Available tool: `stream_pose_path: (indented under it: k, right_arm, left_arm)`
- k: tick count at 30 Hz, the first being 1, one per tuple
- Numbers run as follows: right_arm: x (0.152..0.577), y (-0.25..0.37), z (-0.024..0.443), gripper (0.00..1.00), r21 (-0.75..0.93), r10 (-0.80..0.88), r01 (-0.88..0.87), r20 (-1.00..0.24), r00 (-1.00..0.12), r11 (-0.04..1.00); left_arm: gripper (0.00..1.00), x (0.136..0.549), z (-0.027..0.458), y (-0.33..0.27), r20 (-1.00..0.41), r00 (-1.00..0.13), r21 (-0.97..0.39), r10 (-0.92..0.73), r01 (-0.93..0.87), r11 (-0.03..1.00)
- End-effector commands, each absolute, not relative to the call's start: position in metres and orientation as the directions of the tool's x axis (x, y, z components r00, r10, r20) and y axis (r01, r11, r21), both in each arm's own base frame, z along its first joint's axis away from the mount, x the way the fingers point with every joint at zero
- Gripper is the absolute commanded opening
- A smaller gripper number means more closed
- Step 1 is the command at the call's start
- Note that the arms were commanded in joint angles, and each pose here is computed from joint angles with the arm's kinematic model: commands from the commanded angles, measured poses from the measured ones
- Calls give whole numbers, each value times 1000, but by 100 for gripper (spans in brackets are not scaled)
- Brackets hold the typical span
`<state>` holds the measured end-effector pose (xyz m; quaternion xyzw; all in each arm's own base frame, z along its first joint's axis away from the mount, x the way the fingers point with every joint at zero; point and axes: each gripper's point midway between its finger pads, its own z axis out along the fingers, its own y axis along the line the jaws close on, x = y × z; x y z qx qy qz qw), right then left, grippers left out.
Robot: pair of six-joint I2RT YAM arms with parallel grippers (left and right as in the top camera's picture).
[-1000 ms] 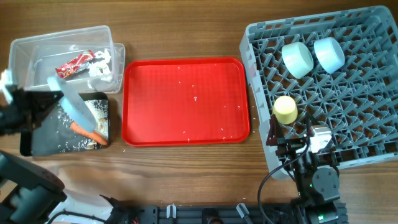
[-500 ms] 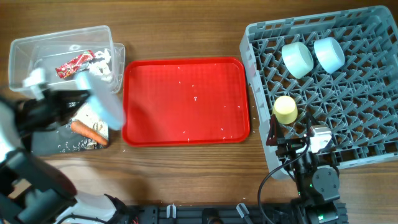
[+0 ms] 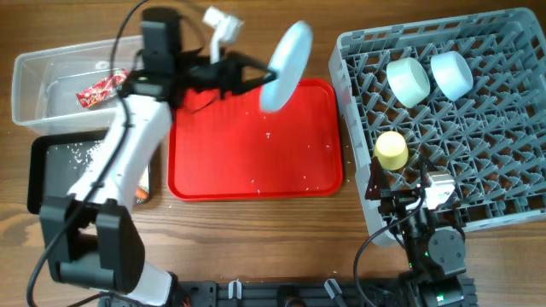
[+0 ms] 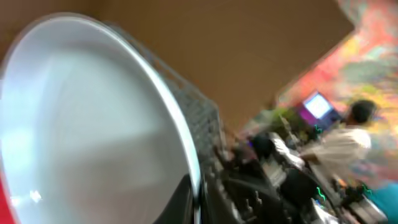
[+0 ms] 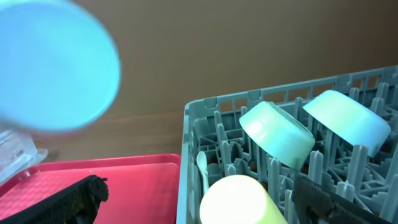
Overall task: Sort waste into correct bins and load items into the dishwasher rack
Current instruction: 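Carry the empty plate to the rack and stand it upright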
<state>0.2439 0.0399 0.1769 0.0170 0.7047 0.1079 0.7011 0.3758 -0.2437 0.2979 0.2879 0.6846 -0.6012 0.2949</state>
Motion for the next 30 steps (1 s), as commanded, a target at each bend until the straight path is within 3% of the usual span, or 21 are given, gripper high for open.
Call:
stream_pose_path:
  k: [1, 4, 10, 14, 18, 19, 21, 22, 26, 30]
  right_arm:
    - [244, 39, 178, 100, 186, 187, -123, -982, -9, 975]
    - [244, 39, 178, 100, 186, 187, -123, -982, -9, 975]
    - [244, 39, 178, 100, 187, 187, -123, -982, -9, 975]
    - [244, 39, 178, 100, 187, 187, -123, -982, -9, 975]
    - [244, 39, 178, 100, 186, 187, -123, -982, -9, 975]
    - [244, 39, 178, 100, 186, 187, -123, -982, -9, 975]
    - [244, 39, 178, 100, 186, 187, -123, -982, -9, 975]
    - [244, 39, 178, 100, 187, 187, -123, -982, -9, 975]
    - [244, 39, 178, 100, 186, 187, -123, -982, -9, 975]
    - [244, 39, 178, 100, 186, 187, -123, -982, -9, 975]
  left_arm:
    - [4, 423, 320, -262, -556, -795, -826, -240, 497, 268]
    - [4, 441, 317, -298, -405, -795, -910, -451, 299, 288]
    - [4, 415, 301, -388, -275, -863, -962, -424, 248, 118]
    - [4, 423, 260, -397, -165, -877, -983, -452, 107, 151]
    - [4, 440, 230, -385, -174, -833, -968, -526, 46, 248]
    - [12, 443, 228, -382, -231, -820, -955, -523, 87, 285]
    - [81, 444, 228, -380, -330, -807, -925, -490, 171, 341]
    - [99, 444, 227, -378, -357, -805, -913, -473, 194, 360]
    - [99, 449, 232, -347, -405, -790, -875, -460, 189, 445]
    - [99, 432, 241, -266, -484, -771, -741, -413, 110, 662]
